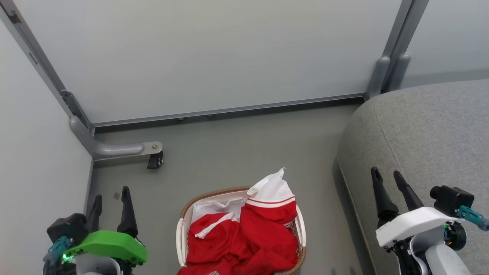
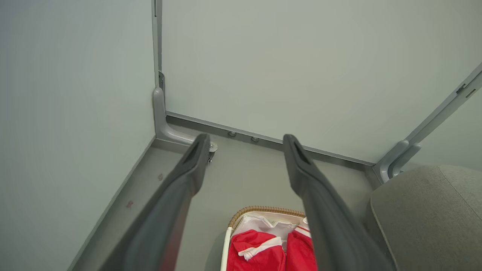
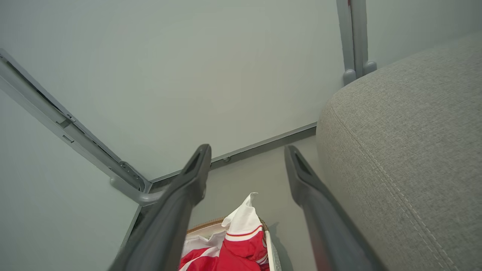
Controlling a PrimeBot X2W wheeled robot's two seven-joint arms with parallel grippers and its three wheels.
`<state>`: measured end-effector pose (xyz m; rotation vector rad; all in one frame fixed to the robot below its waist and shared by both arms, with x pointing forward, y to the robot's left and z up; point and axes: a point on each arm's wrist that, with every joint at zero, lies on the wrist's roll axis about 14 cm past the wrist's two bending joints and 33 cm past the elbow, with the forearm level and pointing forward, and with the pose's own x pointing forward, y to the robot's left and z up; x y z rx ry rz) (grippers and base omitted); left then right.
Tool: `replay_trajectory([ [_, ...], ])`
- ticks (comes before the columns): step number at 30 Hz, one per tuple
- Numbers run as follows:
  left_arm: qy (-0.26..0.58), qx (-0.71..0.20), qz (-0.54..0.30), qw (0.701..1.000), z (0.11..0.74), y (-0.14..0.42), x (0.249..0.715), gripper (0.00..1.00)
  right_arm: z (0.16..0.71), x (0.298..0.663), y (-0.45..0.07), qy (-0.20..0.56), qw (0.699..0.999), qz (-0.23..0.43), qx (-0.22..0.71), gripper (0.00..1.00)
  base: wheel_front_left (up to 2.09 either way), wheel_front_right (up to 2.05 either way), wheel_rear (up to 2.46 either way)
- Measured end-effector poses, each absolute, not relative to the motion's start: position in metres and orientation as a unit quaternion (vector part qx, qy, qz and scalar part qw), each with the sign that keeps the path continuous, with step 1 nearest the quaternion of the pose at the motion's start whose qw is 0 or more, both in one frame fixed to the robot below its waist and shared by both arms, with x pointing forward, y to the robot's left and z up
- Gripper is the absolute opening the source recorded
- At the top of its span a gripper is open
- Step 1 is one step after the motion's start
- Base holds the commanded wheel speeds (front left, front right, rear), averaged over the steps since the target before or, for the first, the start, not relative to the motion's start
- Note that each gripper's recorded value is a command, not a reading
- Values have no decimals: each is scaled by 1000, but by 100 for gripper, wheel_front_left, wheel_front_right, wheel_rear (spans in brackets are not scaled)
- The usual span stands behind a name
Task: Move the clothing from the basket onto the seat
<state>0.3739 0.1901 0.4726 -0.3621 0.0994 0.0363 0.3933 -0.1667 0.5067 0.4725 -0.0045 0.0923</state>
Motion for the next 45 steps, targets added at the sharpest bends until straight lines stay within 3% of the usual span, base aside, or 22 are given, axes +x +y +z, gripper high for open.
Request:
replay_trajectory([
  [36,26,-47,-2,999,473,184,369,100,508,391,-156,-25,994,75,80,100,0,0,0],
  [45,41,-37,-40,998,458,165,386,100,517,410,-152,-46,995,83,41,100,0,0,0],
])
